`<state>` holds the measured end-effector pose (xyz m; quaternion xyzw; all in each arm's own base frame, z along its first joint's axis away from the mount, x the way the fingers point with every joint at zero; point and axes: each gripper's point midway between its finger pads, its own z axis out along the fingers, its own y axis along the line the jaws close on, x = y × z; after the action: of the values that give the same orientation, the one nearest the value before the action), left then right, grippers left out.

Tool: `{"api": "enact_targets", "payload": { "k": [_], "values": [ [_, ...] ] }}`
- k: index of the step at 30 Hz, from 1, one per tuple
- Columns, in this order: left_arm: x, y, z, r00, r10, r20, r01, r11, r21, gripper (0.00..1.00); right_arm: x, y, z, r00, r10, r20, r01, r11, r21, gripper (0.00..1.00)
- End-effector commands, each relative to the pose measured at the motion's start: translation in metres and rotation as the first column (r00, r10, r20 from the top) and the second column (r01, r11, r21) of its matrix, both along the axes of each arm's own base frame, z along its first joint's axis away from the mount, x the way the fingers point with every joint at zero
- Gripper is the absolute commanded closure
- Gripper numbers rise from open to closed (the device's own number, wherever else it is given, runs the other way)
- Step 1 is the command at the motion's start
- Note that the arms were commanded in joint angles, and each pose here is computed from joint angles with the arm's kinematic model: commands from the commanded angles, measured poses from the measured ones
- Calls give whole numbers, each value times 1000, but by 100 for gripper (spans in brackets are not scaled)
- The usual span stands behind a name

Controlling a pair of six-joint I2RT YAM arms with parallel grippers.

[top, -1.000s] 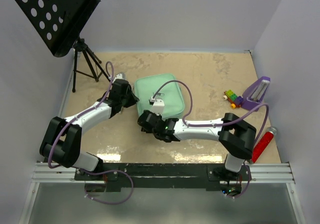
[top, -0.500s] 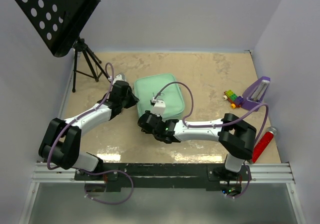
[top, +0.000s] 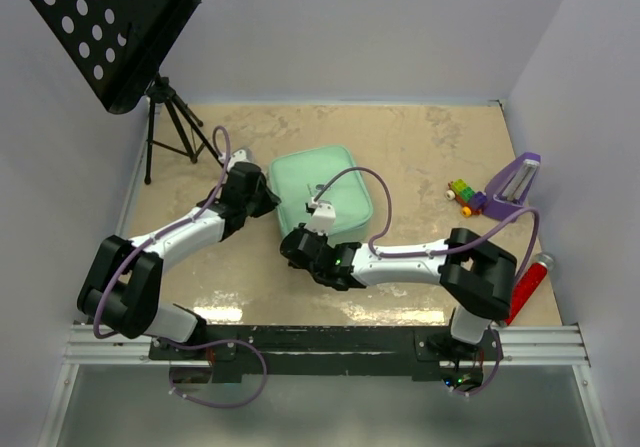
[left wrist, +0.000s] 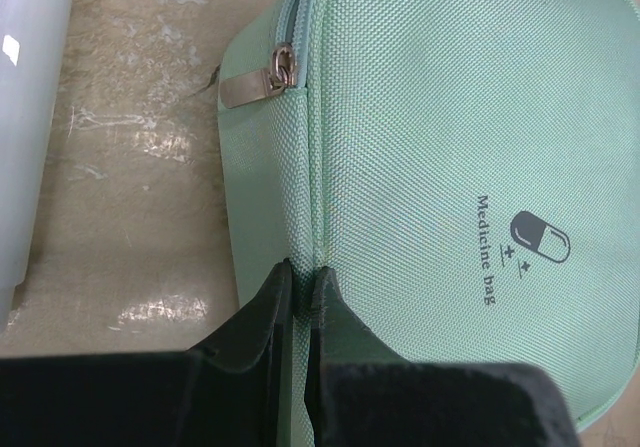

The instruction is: Organize the medicine kit

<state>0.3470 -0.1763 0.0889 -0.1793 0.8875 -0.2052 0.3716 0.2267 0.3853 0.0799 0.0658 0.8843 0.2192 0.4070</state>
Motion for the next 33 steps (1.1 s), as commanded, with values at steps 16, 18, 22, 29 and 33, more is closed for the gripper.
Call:
{"api": "enact_targets", "payload": {
  "k": [16,18,22,29,33],
  "values": [
    [0,0,-4,992,-122,-41,121,992,-17,100,-5,-96,-6,990,-142,-2,141,984,-113,100],
    [5,-5,0,989,-142,-37,141,990,-29,100,-8,-97,-4,992,-124,-3,123,987,-102,100],
    [17,-15,5,982,-187,-28,187,982,-27,100,-5,-104,1,991,-135,10,135,979,-152,100],
    [27,-21,16,972,-233,-26,232,972,-23,91,1,-94,0,998,-51,28,56,975,-216,100],
    [6,-20,19,970,-244,-18,242,968,-59,43,10,-75,13,998,-3,57,15,977,-214,100]
  ]
}}
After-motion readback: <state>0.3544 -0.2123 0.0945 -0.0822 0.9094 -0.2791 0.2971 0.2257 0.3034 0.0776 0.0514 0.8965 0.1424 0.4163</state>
